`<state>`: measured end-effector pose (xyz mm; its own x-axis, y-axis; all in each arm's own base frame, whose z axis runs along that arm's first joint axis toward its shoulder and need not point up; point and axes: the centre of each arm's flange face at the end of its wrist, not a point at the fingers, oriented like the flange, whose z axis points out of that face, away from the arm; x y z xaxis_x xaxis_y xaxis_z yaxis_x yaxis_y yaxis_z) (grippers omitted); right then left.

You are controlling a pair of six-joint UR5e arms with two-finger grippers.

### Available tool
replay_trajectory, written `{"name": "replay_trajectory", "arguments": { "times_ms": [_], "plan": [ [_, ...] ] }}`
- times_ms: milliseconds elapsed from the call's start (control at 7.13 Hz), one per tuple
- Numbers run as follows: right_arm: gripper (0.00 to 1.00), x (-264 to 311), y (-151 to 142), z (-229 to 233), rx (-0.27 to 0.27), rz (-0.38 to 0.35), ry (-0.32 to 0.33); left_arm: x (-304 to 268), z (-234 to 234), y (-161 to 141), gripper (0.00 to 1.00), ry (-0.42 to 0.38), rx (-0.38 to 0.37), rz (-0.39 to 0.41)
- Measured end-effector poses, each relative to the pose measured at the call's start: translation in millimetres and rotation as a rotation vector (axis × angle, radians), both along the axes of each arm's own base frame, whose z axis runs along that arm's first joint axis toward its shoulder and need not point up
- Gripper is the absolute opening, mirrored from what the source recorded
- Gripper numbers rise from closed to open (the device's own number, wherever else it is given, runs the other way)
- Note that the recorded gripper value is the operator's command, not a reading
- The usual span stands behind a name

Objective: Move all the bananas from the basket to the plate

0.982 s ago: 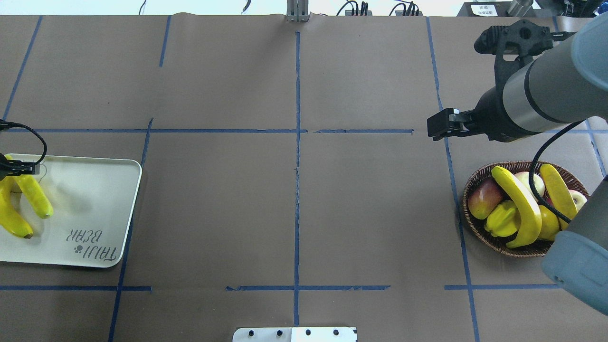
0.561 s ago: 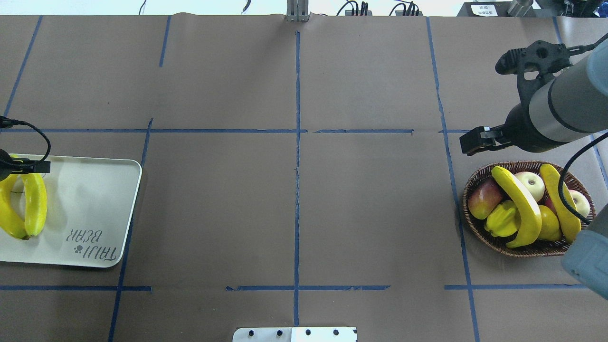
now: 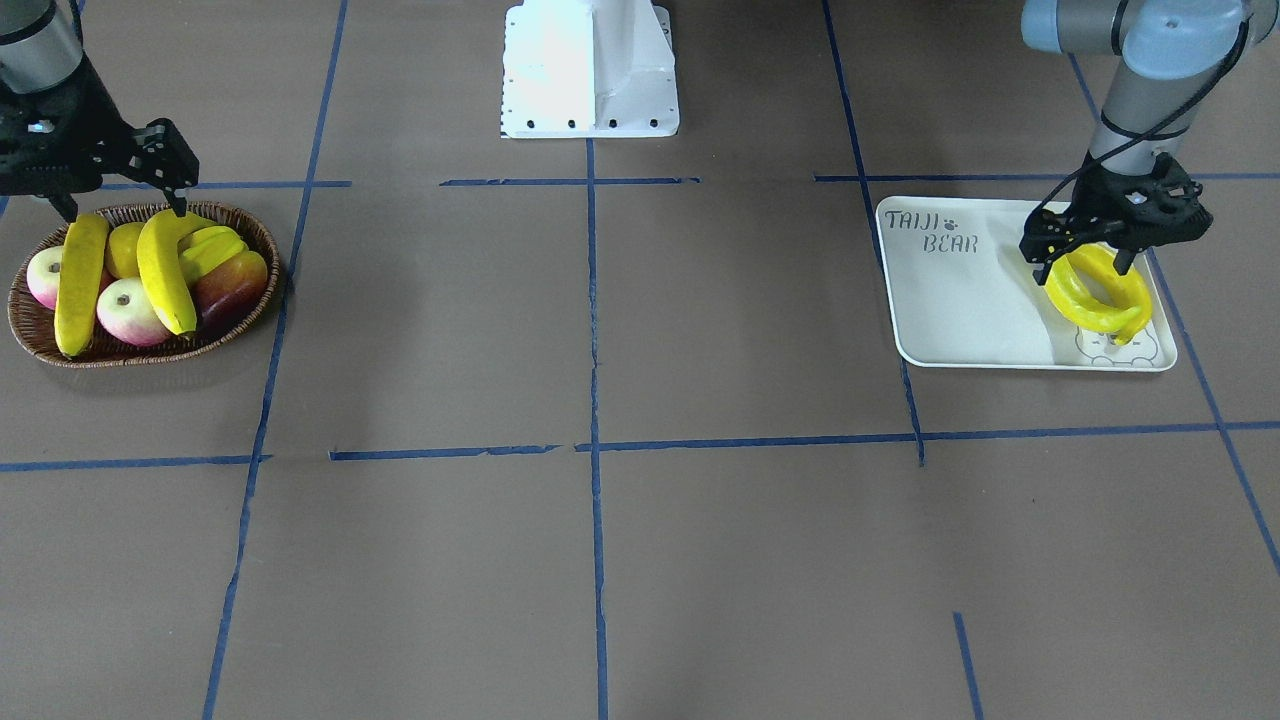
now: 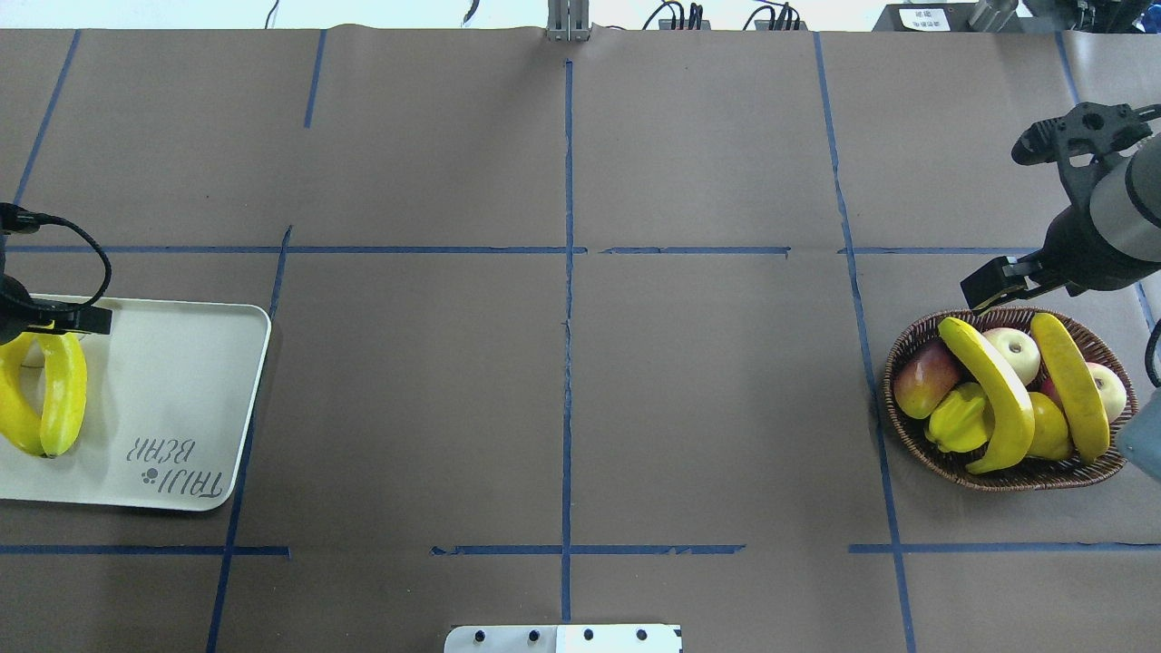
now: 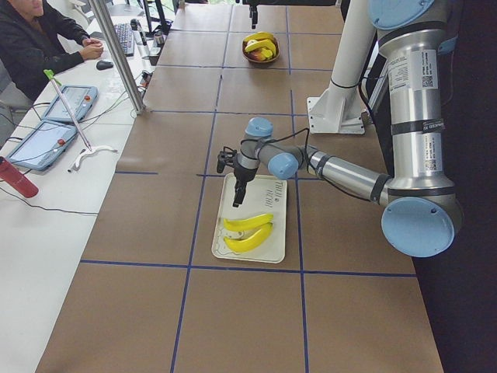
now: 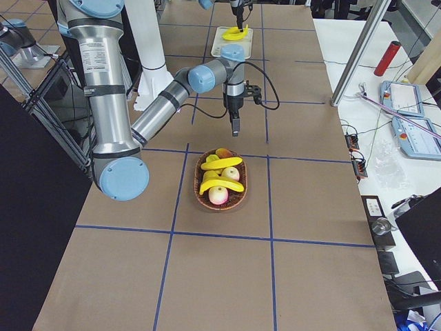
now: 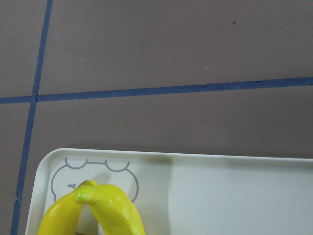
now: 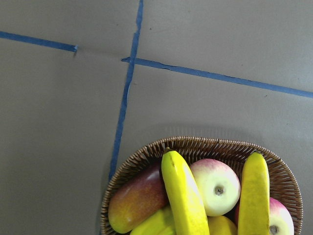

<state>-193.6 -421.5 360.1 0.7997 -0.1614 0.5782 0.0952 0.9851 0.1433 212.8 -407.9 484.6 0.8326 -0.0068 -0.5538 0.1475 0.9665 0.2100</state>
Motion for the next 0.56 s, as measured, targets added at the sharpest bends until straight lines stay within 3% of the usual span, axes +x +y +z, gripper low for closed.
{"name": "replay_trajectory", "arguments": {
  "times_ms": [281,561],
  "plan": [
    [1.00,-4.2,-17.8,60.4,-0.043,-0.036,-0.054,-3.6,-28.5,4.4,1.00,-0.003,-0.007,0.010],
    [1.00,-15.5,-28.9,96.9,-0.096,-0.055,-0.061,-4.3,-36.0,5.2,1.00,0.003,-0.005,0.010]
  ]
}}
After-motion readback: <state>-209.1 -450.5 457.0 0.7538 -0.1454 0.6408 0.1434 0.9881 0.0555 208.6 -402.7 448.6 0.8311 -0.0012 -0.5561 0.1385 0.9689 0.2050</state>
